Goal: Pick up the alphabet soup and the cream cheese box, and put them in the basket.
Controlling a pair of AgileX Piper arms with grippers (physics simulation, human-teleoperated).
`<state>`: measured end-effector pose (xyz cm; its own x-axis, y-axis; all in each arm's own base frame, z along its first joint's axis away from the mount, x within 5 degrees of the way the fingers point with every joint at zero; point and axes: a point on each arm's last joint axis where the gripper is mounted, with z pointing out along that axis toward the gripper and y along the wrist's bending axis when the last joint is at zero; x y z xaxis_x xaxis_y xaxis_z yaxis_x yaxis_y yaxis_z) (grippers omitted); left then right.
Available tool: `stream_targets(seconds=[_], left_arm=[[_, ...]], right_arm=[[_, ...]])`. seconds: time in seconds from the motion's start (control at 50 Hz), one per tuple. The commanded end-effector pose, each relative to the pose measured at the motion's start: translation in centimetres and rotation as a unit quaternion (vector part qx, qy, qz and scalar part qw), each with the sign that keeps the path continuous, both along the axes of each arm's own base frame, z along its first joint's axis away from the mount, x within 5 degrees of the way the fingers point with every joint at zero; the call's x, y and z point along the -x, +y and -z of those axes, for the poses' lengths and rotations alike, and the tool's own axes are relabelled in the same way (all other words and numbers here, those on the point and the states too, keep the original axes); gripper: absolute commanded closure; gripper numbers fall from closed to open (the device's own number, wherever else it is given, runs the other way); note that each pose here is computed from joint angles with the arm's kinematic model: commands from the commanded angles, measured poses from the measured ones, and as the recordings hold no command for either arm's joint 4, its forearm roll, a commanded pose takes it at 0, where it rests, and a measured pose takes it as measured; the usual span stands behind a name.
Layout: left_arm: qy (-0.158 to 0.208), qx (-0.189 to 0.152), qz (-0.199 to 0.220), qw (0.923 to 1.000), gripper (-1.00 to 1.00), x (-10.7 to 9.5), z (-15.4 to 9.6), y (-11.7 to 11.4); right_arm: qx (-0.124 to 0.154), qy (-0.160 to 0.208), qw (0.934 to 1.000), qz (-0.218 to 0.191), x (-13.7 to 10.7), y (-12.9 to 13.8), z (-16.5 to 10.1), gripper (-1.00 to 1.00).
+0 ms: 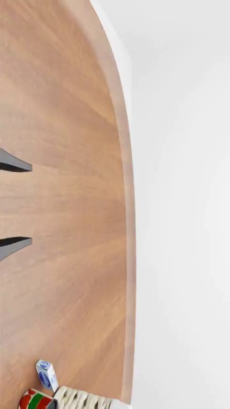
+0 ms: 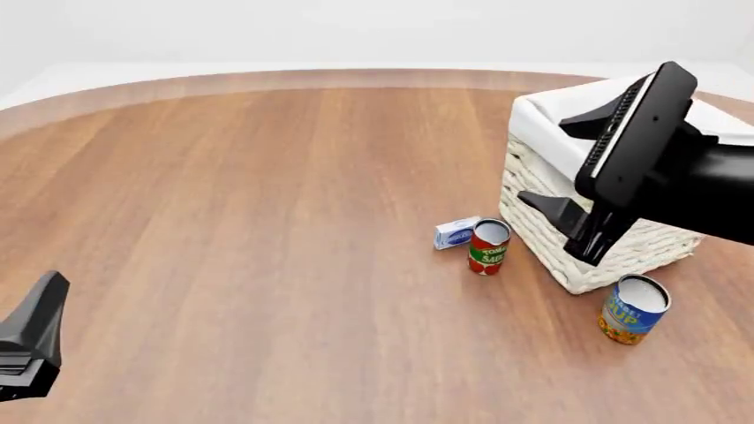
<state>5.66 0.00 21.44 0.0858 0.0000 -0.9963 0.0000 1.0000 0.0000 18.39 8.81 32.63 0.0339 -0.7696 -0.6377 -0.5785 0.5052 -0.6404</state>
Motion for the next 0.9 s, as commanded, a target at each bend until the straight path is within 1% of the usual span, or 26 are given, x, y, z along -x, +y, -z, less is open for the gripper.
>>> stream_targets(seconds=[0.02,0.08,0.1,0.48,0.62,0.76,0.82,0.84,0.86,0.9], left_arm=[[0.0,0.0,0.0,1.0,-1.0,0.0,0.0,0.0],[0.0,0.0,0.0,1.0,-1.0,0.0,0.0,0.0],[0.0,0.0,0.0,1.0,-1.0,0.0,0.0,0.0],[0.0,0.0,0.0,1.0,-1.0,0.0,0.0,0.0],[0.0,0.0,0.0,1.0,-1.0,0.0,0.0,0.0],[0.0,0.0,0.0,1.0,-1.0,0.0,0.0,0.0],[0.0,0.0,0.0,1.0,-1.0,0.0,0.0,0.0],[0.0,0.0,0.0,1.0,-1.0,0.0,0.0,0.0],[0.0,0.0,0.0,1.0,-1.0,0.0,0.0,0.0],[0.0,0.0,0.0,1.0,-1.0,0.0,0.0,0.0]], right_arm=[[0.025,0.012,0.9993,-0.024,-0.8,1.1,-0.2,-1.0],[0.025,0.009,0.9994,-0.02,-1.1,1.0,-0.2,-1.0],[0.018,0.007,0.9997,-0.016,-0.9,0.9,-0.4,-1.0],[0.018,0.004,0.9997,-0.015,-1.1,0.9,-0.5,-1.0],[0.042,0.002,0.9989,-0.022,-1.9,1.1,0.0,-1.0],[0.048,0.001,0.9985,-0.026,-2.8,1.5,-0.1,-1.0],[0.052,-0.003,0.9984,-0.02,-3.7,1.6,-0.2,-1.0],[0.058,0.001,0.998,-0.026,-3.8,1.8,0.1,-1.0],[0.053,0.001,0.9982,-0.027,-3.9,2.0,0.0,-1.0],[0.055,0.001,0.9981,-0.026,-4.3,2.2,0.0,-1.0]])
